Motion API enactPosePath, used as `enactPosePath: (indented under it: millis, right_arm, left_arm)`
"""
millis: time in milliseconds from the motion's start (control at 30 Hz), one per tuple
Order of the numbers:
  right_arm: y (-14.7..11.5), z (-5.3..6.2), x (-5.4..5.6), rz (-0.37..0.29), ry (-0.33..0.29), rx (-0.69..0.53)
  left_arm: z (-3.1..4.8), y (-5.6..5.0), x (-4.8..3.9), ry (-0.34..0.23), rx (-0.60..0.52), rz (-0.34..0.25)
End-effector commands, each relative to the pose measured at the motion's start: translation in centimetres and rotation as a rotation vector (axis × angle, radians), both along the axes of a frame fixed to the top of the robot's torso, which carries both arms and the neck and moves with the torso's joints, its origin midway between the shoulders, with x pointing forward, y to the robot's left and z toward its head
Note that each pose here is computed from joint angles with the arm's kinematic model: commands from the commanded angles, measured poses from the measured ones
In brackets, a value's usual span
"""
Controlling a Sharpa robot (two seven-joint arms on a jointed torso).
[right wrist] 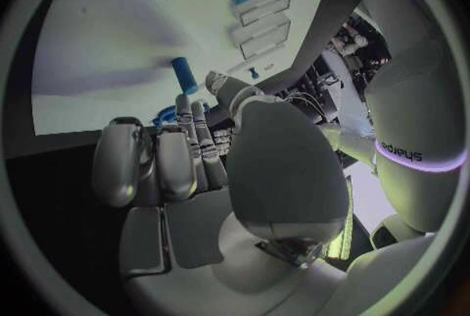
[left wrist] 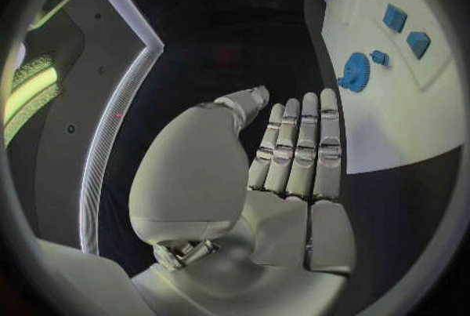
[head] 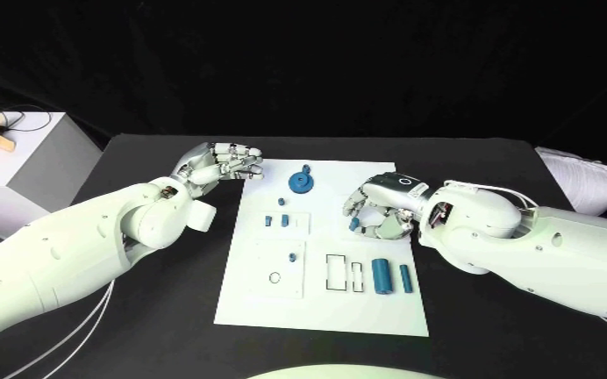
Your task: Assemble the parts on the task board
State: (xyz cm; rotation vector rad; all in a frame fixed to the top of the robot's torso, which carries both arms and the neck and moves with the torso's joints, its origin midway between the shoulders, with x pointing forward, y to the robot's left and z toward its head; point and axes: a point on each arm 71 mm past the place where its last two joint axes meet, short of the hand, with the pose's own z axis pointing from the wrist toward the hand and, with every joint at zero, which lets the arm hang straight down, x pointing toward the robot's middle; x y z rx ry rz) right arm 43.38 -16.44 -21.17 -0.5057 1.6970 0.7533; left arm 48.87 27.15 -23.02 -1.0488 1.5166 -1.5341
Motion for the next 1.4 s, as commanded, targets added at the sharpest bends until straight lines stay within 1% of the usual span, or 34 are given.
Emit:
enactPosePath:
  millis: [33,167,367,1067,1400]
  right_arm:
    - [0.04,-0.38,0.07,-0.007,-0.018,-0.057]
    - [-0.01,-0.63,0.21,-0.017,-0.029,-0.076]
    - [0.08,-0.69,0.26,-0.019,-0.040,-0.081]
    - [0.58,-0.79,0.05,-0.008,-0.039,-0.075]
    - [0.76,-0.73,-0.04,-0.007,-0.049,-0.071]
  left_arm:
    - [0.14,-0.20,-0.08,-0.009,-0.018,-0.017]
    - [0.13,-0.15,-0.09,-0.007,-0.017,-0.017]
    - [0.12,-0.12,-0.09,-0.005,-0.018,-0.016]
    - [0.11,-0.06,-0.09,-0.002,-0.017,-0.016]
    - [0.10,-0.05,-0.10,0.000,-0.017,-0.018]
